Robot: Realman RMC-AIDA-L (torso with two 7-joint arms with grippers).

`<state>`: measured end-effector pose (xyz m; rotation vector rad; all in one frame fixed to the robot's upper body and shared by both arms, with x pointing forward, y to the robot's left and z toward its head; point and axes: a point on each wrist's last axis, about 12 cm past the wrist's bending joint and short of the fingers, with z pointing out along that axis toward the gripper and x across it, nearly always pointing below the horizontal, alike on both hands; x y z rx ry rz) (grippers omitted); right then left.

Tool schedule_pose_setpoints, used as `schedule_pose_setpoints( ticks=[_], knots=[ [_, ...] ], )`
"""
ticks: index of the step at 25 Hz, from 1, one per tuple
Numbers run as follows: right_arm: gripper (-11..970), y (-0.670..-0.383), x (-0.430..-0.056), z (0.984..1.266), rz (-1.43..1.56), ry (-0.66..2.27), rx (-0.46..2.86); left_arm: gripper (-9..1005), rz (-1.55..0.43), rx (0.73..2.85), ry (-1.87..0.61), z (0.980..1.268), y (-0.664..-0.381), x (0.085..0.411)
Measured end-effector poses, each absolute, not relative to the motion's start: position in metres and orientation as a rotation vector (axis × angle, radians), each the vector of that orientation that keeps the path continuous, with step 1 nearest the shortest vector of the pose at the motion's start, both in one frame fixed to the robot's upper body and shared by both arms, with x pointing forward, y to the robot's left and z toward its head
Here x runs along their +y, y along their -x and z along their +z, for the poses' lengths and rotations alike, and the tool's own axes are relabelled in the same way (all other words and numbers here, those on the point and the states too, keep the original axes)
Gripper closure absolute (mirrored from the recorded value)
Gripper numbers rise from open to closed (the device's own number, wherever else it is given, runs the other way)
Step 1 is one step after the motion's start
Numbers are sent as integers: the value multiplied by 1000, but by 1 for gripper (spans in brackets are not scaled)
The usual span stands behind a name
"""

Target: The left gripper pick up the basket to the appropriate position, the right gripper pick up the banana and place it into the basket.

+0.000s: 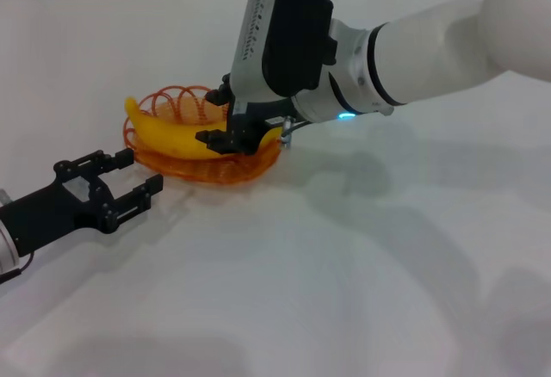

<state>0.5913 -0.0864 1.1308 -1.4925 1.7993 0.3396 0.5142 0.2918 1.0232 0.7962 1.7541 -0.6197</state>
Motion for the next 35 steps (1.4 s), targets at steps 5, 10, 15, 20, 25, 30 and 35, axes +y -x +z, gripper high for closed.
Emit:
schedule_pose_setpoints(
  ticks=[5,10,15,20,25,30,35],
  knots=[
    [428,-588,-87,1136,346,1481,1776,381,-619,1759,-787,1022,-512,293],
    [423,-580,-98,1152,381,1450,1752,381,-619,1763,-787,1021,-510,294],
    [418,-576,-124,1160,452,1414,1764,381,-619,1765,-784,1020,-510,294],
    [331,-576,-162,1160,574,1323,1768,381,-617,1766,-778,1020,-509,295],
    [328,-577,-206,1148,655,1220,1845,381,-616,1766,-778,1020,-509,295],
    [329,-575,-228,1136,708,1167,1888,381,-616,1765,-777,1021,-509,296],
    [329,-570,-249,1117,752,1098,1925,381,-616,1765,-777,1021,-509,296]
  ],
)
